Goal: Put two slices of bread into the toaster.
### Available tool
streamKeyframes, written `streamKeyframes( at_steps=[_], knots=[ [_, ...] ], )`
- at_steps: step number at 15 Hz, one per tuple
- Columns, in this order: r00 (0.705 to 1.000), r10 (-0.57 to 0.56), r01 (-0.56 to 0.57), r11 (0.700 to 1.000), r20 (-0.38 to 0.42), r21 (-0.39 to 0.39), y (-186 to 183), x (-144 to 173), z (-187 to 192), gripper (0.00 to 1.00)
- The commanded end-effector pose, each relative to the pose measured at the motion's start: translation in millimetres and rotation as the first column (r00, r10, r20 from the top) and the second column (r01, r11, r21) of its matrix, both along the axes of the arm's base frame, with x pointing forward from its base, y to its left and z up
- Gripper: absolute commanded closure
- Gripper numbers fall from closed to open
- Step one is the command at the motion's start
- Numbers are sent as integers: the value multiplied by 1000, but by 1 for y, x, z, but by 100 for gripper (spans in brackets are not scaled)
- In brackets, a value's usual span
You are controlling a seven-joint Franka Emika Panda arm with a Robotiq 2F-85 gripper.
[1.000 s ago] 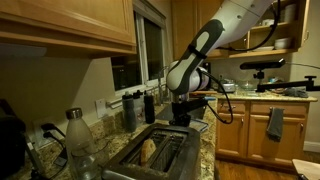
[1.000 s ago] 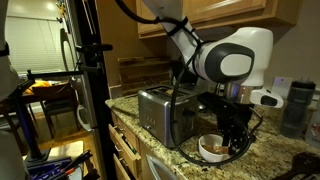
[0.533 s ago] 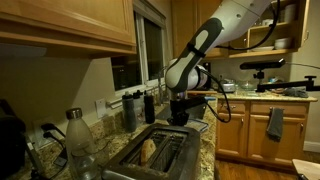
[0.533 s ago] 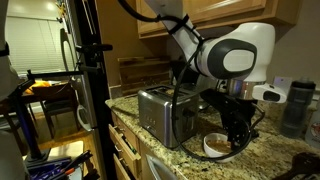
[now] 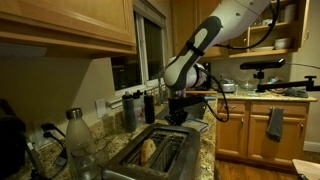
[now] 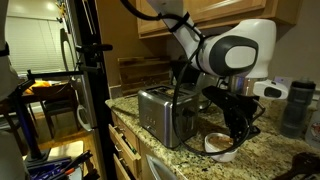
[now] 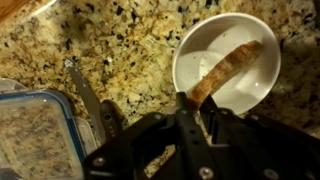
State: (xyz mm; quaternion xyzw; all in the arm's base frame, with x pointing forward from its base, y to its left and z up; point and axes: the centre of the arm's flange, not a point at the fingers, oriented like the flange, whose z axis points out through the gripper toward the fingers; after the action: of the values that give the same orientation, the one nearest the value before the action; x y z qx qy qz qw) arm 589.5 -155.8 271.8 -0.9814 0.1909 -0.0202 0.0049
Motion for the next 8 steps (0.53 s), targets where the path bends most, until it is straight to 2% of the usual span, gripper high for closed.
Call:
streamKeyframes(
  at_steps=[1,8],
  knots=[
    [998,-60,60,998,19,-18,7,-1,22,89],
    [988,-148,150,988,48,-47,14,-4,54,89]
  ],
)
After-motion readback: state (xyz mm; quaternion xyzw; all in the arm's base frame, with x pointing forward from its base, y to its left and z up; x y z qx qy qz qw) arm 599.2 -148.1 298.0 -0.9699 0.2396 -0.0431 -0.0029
